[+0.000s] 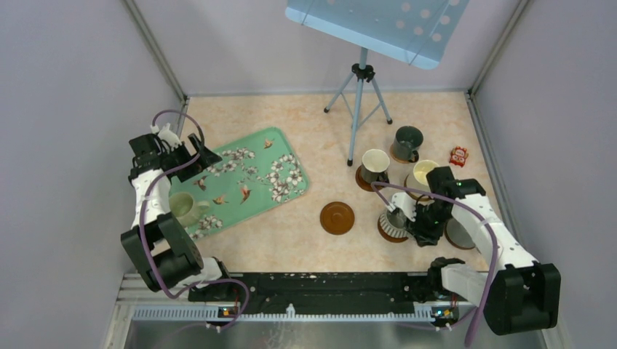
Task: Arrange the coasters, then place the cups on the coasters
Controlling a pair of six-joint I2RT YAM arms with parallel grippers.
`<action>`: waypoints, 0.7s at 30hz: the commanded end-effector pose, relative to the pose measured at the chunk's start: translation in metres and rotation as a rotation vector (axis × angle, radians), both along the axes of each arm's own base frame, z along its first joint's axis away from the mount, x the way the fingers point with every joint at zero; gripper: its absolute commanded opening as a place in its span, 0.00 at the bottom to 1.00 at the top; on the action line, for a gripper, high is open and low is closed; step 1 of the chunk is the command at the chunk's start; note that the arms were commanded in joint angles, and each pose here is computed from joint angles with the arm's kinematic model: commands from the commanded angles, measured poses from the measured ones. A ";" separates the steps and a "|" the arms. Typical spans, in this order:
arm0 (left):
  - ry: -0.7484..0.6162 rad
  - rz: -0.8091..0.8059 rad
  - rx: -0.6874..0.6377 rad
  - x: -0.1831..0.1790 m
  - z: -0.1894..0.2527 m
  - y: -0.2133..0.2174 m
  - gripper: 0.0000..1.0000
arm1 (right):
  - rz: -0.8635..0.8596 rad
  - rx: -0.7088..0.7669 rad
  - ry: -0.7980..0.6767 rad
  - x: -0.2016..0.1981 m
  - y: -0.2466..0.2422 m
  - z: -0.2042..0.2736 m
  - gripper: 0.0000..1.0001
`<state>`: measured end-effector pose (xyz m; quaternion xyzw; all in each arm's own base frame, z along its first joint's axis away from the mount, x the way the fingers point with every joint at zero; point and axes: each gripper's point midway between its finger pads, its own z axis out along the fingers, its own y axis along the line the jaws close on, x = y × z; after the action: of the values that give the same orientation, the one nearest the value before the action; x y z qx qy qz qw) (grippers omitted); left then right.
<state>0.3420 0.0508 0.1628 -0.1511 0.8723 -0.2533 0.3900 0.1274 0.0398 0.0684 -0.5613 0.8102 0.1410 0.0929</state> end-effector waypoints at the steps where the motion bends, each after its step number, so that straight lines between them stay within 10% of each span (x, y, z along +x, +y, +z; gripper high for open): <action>1: -0.066 -0.012 0.020 0.011 0.018 0.005 0.99 | 0.006 0.027 -0.021 0.006 0.003 0.014 0.41; 21: 0.159 -0.201 0.521 -0.042 -0.012 0.072 0.99 | -0.087 0.232 -0.177 0.106 0.072 0.092 0.69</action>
<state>0.3204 0.0918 0.1543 -0.0130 0.9307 -0.1191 0.3456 0.2201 0.0794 0.1398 -0.5156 0.8198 0.1514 0.1980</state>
